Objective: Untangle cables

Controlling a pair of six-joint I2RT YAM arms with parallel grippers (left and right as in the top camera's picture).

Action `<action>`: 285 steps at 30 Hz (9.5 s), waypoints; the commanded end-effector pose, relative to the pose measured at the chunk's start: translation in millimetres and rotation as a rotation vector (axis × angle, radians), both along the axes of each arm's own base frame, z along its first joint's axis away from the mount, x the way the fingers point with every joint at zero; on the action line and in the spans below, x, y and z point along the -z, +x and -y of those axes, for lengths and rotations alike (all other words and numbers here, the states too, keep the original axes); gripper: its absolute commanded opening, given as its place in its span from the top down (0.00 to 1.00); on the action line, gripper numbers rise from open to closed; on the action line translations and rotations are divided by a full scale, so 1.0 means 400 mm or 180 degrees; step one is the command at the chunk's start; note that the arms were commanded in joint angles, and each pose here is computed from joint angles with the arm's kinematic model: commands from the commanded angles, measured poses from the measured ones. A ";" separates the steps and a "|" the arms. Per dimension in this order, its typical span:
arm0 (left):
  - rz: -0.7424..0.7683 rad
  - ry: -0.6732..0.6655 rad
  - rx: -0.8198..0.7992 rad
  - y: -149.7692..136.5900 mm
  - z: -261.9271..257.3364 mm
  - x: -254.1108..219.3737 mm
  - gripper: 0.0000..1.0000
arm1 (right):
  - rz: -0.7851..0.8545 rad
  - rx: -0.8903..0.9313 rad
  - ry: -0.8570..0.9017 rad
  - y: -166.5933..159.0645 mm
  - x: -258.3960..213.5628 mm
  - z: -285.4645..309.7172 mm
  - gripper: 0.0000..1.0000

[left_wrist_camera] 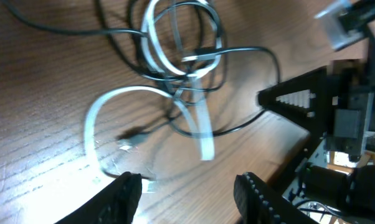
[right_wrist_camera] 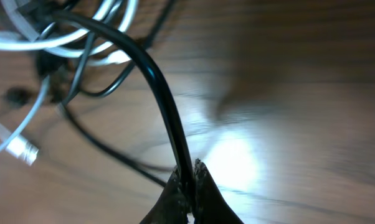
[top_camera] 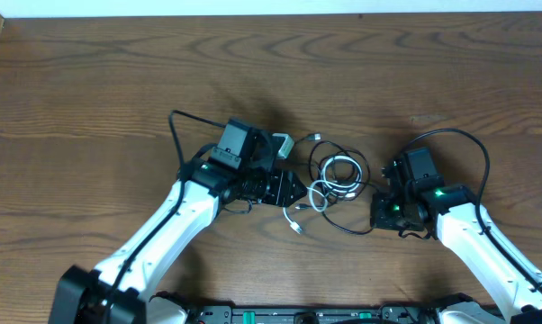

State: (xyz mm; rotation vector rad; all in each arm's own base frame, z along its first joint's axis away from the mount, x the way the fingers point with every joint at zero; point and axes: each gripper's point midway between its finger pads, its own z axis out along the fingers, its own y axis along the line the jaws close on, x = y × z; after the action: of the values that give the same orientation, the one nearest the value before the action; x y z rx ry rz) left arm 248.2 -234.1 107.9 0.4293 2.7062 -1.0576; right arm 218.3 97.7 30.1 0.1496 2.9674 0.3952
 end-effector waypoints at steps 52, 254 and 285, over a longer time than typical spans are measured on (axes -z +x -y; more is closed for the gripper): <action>0.1421 -0.0902 -0.0140 -0.001 0.002 -0.378 0.93 | 0.0225 0.1161 0.0366 0.110 -0.030 0.126 0.37; 0.1032 0.0077 -0.0634 0.098 -0.092 -0.171 0.93 | 0.0462 0.0601 -0.0160 0.113 -0.022 0.088 0.95; 0.1770 -0.1607 -0.0552 0.045 -0.160 -0.559 0.93 | 0.1207 -0.0928 0.2042 0.136 -0.230 -0.162 0.53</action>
State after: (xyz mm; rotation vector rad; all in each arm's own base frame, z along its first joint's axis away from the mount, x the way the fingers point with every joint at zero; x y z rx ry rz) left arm 291.1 -140.2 322.4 0.1908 1.8875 -1.0726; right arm 296.2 114.7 88.1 0.0257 2.5310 0.8929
